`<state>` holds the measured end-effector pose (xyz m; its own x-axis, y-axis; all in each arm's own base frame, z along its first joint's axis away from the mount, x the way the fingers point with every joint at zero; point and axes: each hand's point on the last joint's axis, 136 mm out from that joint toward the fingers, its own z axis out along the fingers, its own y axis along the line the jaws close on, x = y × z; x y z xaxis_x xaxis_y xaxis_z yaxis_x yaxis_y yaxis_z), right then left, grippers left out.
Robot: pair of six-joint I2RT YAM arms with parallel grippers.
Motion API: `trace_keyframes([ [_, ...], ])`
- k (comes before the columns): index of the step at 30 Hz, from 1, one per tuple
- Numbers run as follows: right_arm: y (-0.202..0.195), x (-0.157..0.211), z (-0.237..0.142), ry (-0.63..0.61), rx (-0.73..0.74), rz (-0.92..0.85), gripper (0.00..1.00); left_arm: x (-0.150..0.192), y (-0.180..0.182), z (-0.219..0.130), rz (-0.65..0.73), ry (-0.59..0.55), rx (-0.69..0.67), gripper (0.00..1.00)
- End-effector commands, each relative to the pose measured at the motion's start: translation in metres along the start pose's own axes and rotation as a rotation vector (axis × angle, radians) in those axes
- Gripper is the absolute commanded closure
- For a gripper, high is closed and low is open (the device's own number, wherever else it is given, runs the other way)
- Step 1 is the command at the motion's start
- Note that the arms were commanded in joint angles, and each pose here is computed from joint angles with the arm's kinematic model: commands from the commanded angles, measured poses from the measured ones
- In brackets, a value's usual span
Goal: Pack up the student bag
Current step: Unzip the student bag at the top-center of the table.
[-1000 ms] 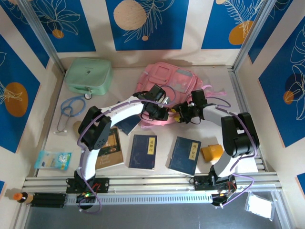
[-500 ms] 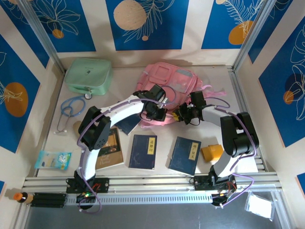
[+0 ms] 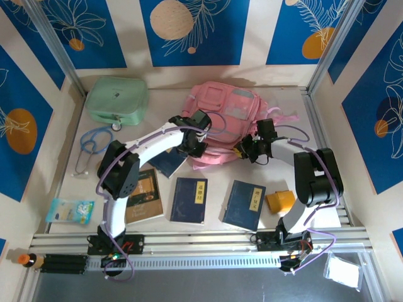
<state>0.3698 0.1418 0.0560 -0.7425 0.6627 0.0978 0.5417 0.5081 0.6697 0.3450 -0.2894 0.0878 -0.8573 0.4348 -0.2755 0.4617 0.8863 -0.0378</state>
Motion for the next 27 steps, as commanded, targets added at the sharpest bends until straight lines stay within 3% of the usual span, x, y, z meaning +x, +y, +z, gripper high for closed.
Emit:
trace_keyframes([
  [1,0.012,-0.034,-0.013,-0.11,0.001,-0.118,0.85,0.005,0.025,-0.017,0.024,0.016,-0.102,1.0],
  [8,0.027,-0.045,-0.014,-0.068,-0.032,-0.23,0.82,0.001,-0.007,-0.005,0.011,0.015,0.038,1.0],
  [13,0.03,-0.037,-0.039,-0.12,-0.06,-0.228,0.57,-0.008,-0.055,-0.008,0.036,-0.022,0.192,1.0],
  [20,-0.006,-0.01,-0.066,-0.128,0.02,-0.034,0.29,-0.03,-0.099,-0.009,0.069,-0.073,0.274,1.0],
  [27,-0.011,0.031,-0.057,0.012,0.014,0.076,0.21,-0.042,-0.12,-0.001,0.043,-0.086,0.34,1.0],
])
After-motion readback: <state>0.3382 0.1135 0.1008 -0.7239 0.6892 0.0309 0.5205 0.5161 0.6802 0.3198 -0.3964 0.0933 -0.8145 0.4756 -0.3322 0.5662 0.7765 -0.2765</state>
